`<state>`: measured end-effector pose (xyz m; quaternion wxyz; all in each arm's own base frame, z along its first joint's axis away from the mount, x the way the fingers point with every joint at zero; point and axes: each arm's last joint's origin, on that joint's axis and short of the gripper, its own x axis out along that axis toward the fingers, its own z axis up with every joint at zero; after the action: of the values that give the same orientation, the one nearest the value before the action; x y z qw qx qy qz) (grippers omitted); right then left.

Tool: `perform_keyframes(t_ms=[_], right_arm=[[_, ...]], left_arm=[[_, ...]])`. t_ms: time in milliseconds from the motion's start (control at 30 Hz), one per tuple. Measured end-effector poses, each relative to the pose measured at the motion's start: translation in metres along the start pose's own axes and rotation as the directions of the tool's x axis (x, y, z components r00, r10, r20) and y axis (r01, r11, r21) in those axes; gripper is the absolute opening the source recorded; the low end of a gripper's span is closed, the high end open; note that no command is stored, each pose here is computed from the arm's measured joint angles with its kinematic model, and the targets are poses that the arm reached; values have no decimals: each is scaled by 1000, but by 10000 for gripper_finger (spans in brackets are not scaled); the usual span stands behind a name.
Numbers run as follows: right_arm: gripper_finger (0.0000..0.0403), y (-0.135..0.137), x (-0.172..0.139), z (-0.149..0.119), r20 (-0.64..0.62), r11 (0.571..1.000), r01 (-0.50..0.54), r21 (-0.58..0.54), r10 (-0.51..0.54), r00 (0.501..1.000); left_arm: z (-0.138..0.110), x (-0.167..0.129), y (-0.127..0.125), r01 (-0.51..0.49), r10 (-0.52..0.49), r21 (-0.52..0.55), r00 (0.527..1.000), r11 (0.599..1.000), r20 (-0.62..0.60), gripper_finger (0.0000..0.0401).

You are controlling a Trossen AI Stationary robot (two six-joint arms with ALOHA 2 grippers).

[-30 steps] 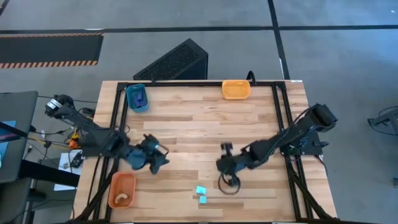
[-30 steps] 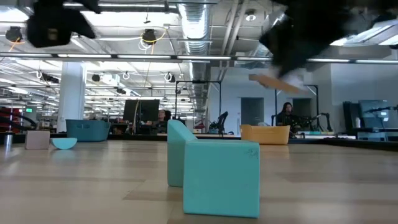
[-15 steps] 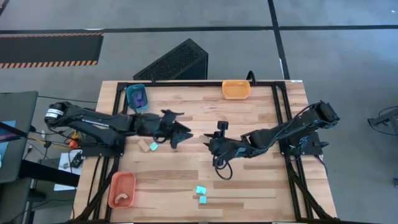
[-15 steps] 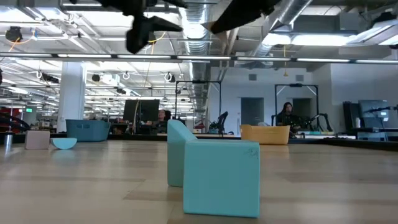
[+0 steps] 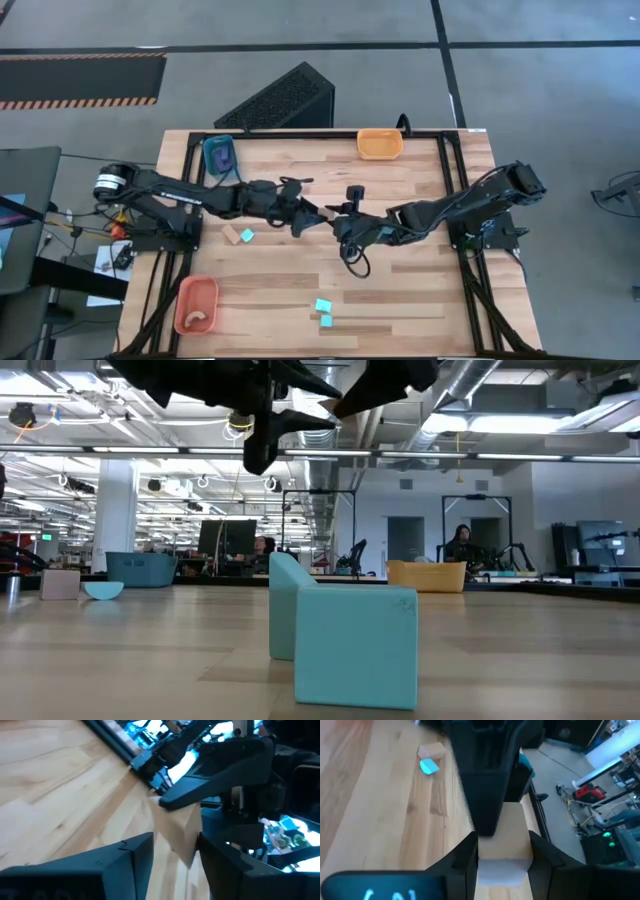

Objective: Sort & place blocks by color
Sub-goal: Put the bottom brown block into the orange bin

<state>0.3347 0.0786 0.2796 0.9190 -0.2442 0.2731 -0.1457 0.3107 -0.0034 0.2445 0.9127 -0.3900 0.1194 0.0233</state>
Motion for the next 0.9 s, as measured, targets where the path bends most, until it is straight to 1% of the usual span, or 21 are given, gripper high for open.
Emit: perform_keyframes(t_ms=[133,233,300,400,567,733,833,900], right_arm=[[132,0,0,0,-2,1000,7,-30,-7,1000],[133,-2,0,0,-7,999,22,-35,-22,1000],[133,-2,0,0,-10,999,30,-13,-31,999],[133,-2,0,-2,-17,999,31,10,-31,999],[133,4,-3,-1,-11,999,5,35,-4,1000],[133,7,-5,0,-4,993,-2,118,3,1000],[133,8,-7,1,1,990,8,142,-8,1000],[133,10,-9,2,6,988,20,153,-21,1000]], left_arm=[[0,5,0,39,-40,38,999,998,28,102],[2,4,-1,14,-18,63,998,998,67,62],[3,3,-1,-5,0,62,996,998,86,38],[3,3,-1,-11,8,45,996,999,84,18],[-4,2,-4,-12,10,41,999,999,50,13],[-8,3,-8,-20,17,52,998,998,59,12],[-7,2,-9,-2,0,30,998,1000,64,15],[-6,2,-10,7,-6,-15,997,1000,73,28]])
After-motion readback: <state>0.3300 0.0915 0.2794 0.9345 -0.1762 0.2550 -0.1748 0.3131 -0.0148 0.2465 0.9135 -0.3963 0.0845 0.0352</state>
